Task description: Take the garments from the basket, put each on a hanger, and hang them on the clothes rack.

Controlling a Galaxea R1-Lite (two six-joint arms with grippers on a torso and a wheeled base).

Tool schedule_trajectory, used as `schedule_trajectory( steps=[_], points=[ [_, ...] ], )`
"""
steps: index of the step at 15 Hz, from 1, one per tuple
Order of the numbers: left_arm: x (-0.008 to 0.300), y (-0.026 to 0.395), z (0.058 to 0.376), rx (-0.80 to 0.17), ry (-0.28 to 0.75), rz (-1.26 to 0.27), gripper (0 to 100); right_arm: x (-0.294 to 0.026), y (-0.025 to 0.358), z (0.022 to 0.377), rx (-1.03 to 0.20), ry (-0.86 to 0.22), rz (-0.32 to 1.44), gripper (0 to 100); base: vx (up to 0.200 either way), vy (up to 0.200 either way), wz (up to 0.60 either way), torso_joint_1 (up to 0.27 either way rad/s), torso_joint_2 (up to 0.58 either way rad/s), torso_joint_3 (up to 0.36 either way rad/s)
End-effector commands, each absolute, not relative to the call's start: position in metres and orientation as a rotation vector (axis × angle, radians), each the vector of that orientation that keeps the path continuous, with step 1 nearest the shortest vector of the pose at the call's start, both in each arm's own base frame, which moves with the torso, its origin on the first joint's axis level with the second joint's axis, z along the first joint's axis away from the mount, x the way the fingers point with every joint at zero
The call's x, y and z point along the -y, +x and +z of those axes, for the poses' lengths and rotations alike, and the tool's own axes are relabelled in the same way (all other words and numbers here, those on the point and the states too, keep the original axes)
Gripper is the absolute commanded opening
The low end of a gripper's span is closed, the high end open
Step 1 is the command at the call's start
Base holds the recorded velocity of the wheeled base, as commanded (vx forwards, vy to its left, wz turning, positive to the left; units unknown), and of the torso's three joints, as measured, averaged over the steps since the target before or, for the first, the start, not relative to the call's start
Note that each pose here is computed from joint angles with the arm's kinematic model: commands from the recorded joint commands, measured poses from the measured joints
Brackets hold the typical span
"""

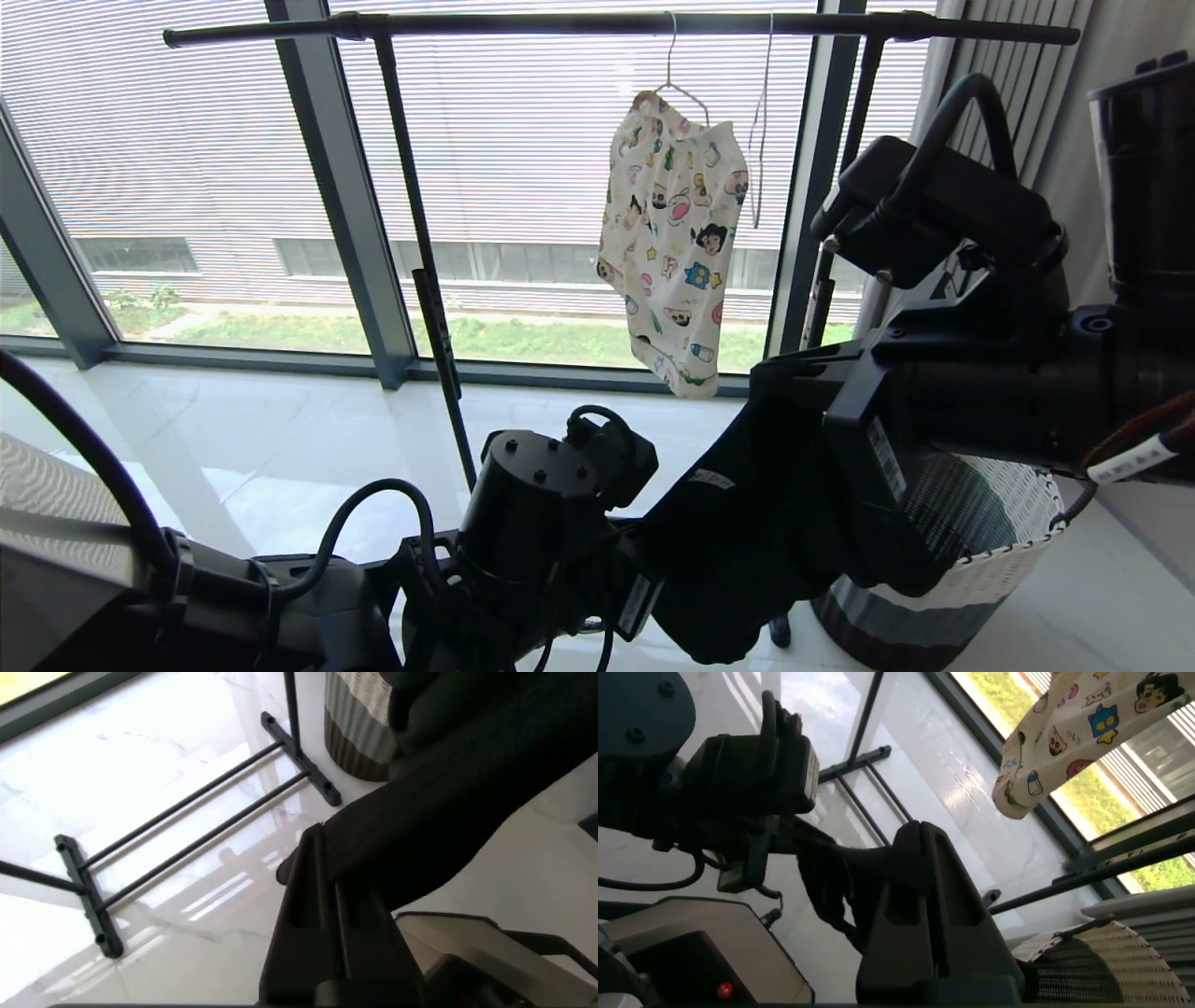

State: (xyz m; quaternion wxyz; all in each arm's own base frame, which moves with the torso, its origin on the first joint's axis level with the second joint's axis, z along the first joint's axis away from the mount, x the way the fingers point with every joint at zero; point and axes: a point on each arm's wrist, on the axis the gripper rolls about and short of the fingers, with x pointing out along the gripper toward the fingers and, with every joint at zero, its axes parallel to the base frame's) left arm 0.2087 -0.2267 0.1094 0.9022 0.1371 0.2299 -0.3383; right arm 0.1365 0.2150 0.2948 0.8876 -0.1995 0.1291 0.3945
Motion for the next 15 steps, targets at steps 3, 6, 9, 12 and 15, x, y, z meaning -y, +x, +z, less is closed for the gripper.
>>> schedule_trajectory(
  steps=[3, 6, 9, 12, 15],
  points=[
    [0.212, 0.201, 0.126, -0.396, 0.265, -0.672, 0, -0.227, 0.146, 0.286, -0.304, -0.375, 0.800, 0, 0.000, 0.000, 0.00, 0.000, 0.00, 0.000],
    [0.158, 0.184, 0.197, -0.342, 0.276, -0.592, 0, -0.262, 0.167, 0.287, -0.221, -0.244, 0.792, 0, 0.000, 0.000, 0.00, 0.000, 0.00, 0.000],
    [0.121, 0.167, 0.268, -0.283, 0.238, -0.504, 0, -0.293, 0.186, 0.306, -0.108, -0.155, 0.793, 0, 0.000, 0.000, 0.00, 0.000, 0.00, 0.000],
    [0.121, 0.167, 0.313, -0.196, 0.217, -0.505, 0, -0.287, 0.186, 0.320, -0.075, -0.129, 0.781, 0, 0.000, 0.000, 0.00, 0.000, 0.00, 0.000],
    [0.139, 0.160, 0.310, -0.203, 0.300, -0.590, 0, -0.255, 0.181, 0.329, -0.090, -0.141, 0.741, 0, 0.000, 0.000, 0.00, 0.000, 0.00, 0.000]
  ],
)
